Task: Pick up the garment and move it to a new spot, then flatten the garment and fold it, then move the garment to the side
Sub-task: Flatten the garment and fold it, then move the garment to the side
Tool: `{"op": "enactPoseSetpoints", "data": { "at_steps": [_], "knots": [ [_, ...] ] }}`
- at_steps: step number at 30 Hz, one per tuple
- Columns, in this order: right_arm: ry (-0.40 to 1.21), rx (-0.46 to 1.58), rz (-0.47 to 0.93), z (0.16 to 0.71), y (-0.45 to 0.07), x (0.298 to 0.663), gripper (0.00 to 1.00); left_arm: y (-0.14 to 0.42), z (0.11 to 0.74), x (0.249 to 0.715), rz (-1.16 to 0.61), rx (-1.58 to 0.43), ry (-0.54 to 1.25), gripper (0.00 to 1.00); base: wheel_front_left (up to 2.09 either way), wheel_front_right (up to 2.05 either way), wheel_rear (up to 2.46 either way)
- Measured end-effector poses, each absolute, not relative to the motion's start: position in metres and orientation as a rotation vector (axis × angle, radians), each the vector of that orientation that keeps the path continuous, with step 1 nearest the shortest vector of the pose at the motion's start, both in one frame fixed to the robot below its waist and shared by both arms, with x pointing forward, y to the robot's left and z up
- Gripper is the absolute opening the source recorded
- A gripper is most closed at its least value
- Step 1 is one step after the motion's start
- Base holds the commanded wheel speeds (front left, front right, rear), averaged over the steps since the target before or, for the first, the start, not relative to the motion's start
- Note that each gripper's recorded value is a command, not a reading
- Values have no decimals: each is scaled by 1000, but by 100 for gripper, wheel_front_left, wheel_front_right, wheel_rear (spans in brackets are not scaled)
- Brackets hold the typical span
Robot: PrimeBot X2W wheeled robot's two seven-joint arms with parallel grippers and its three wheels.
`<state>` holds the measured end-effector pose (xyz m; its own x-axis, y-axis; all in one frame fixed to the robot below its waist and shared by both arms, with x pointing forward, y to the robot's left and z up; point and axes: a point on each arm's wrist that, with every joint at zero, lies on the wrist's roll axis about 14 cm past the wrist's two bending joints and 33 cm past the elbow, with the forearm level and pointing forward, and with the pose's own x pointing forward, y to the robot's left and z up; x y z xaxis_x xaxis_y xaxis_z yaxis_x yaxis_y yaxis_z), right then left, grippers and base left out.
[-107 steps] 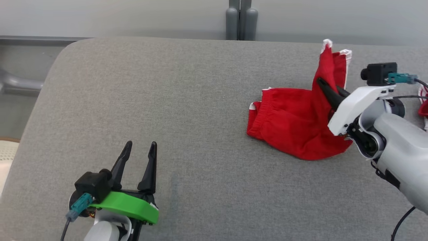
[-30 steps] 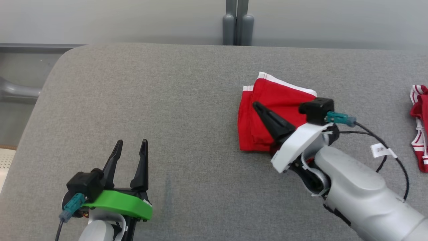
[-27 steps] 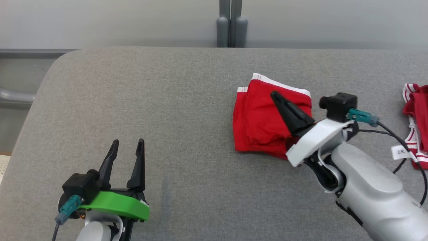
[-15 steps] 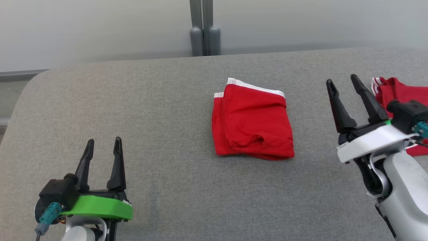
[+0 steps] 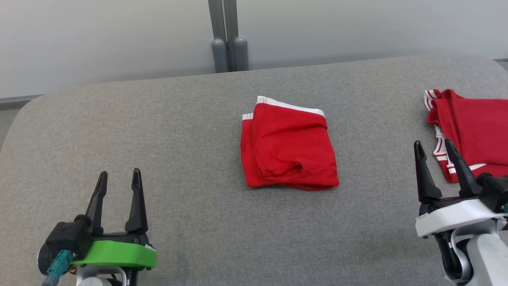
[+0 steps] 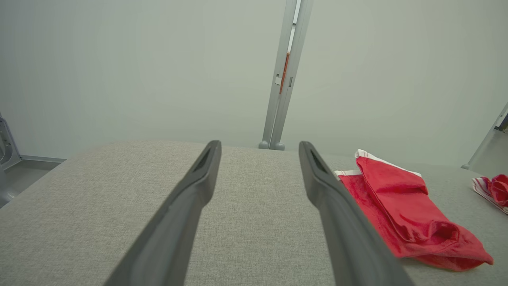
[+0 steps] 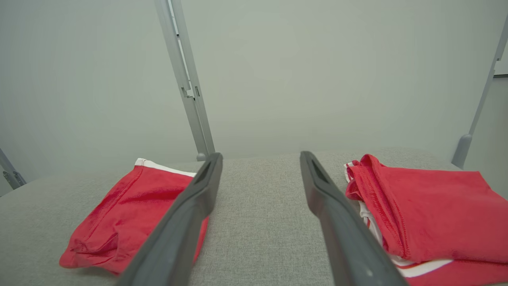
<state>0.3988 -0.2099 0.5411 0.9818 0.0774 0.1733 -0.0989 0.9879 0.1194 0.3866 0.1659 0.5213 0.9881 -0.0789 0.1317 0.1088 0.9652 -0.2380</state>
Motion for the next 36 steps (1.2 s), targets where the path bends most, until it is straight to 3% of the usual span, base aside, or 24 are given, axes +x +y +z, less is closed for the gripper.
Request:
{"op": "enactPoseSetpoints", "data": {
  "at_steps": [18, 25, 36],
  "knots": [
    [-121, 134, 141, 530, -188, 406, 100, 173, 513, 381, -66, -230, -105, 100, 0, 0, 0],
    [155, 151, 252, 501, -148, 446, 100, 170, 509, 384, -75, -229, -90, 100, 0, 0, 0],
    [521, 159, 310, 448, -122, 494, 100, 187, 500, 385, -26, -225, -66, 100, 0, 0, 0]
  ]
}}
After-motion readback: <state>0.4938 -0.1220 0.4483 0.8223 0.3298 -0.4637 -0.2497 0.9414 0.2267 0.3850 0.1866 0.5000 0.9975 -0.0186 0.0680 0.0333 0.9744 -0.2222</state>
